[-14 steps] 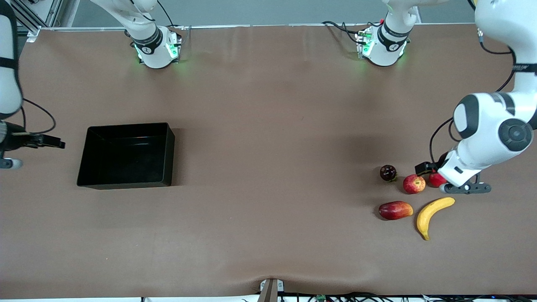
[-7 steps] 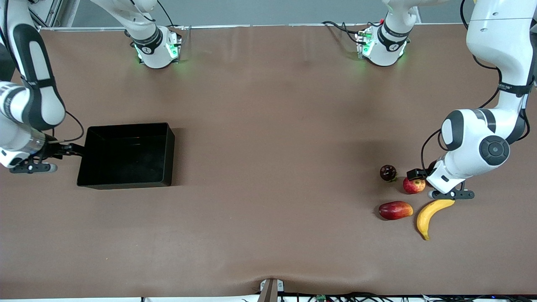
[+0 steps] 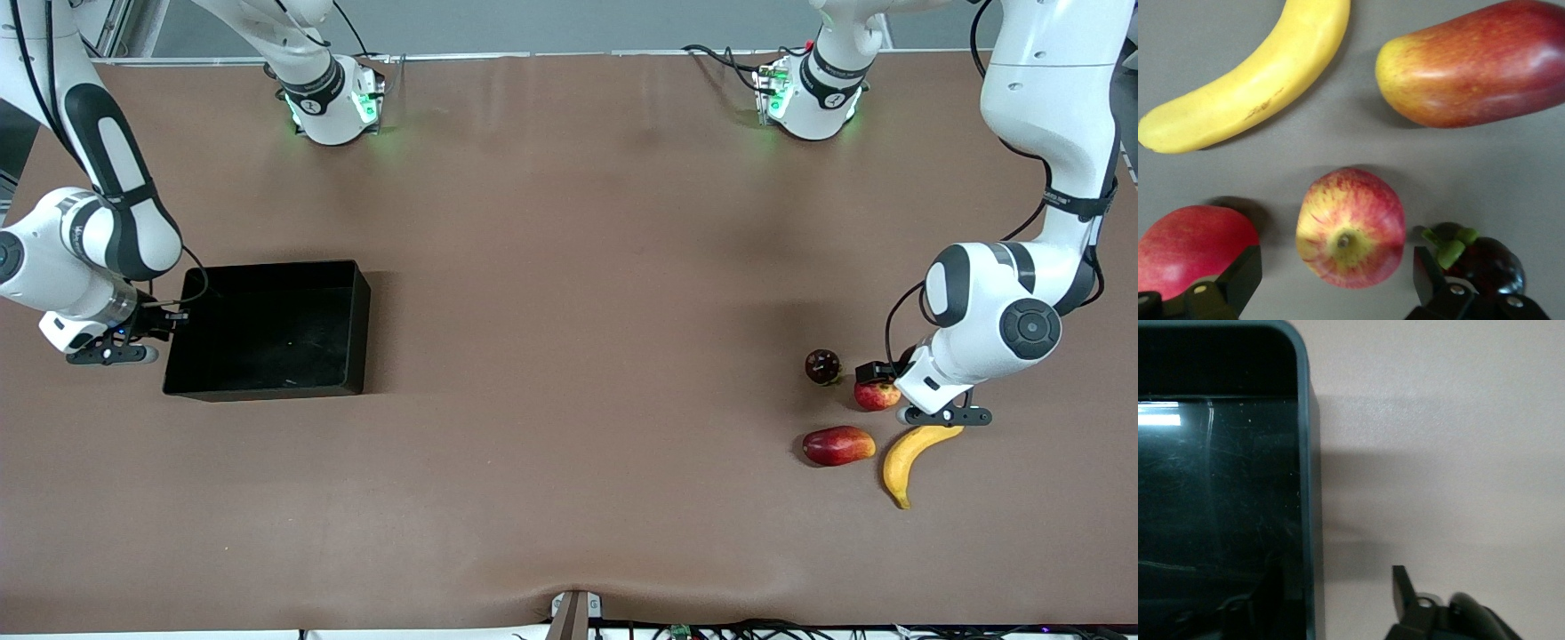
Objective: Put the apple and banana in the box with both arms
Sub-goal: 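Grasp the small apple with the left gripper while the right gripper grips the box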
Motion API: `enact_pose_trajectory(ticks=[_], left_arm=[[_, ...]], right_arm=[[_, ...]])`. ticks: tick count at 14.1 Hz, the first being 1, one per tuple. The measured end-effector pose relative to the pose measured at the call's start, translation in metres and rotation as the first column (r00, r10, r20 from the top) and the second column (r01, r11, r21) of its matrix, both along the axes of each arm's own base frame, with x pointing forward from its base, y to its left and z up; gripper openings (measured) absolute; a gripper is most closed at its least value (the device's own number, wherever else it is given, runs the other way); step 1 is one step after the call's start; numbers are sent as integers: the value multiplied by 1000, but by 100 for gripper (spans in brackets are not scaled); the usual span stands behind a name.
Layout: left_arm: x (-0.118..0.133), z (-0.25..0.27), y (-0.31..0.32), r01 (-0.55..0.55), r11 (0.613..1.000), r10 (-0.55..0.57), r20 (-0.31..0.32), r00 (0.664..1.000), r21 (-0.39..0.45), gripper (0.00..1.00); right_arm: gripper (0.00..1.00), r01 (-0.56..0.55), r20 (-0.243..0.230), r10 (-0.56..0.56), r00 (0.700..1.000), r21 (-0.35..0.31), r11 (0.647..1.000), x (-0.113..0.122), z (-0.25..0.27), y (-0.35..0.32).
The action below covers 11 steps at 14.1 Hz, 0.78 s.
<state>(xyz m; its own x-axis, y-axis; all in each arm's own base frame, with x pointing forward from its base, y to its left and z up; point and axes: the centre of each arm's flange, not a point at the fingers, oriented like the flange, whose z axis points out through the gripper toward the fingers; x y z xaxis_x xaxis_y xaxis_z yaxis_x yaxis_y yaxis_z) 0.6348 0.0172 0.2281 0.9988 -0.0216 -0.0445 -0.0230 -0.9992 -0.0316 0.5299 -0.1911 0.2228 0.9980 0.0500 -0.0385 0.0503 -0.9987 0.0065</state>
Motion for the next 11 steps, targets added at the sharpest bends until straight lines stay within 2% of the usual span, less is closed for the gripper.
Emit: enact_pose_trajectory(ticks=[3,6,9,10,11], left_arm=[[1,-10,7,-6,1000,6,7,1000,-2,100],[3,-17,4,-2,1000,2,12,1000,-4,100],[3,-21,1,2,1000,-2,10,1000,-6,100],[3,-22,1,3,1000,-3,8,1000,-6,93],[2,-25,0,4,1000,-4,6,1000,-7,93]], right_arm=[[32,0,-4,0,1000,2,1000,-1,0,0],[4,1,-48,0,999,24,1000,0,9,3],[4,-7,-109,12,994,53,999,8,40,7],[4,-17,-130,25,991,65,998,12,55,13],[4,-28,-151,40,988,79,996,16,69,21]])
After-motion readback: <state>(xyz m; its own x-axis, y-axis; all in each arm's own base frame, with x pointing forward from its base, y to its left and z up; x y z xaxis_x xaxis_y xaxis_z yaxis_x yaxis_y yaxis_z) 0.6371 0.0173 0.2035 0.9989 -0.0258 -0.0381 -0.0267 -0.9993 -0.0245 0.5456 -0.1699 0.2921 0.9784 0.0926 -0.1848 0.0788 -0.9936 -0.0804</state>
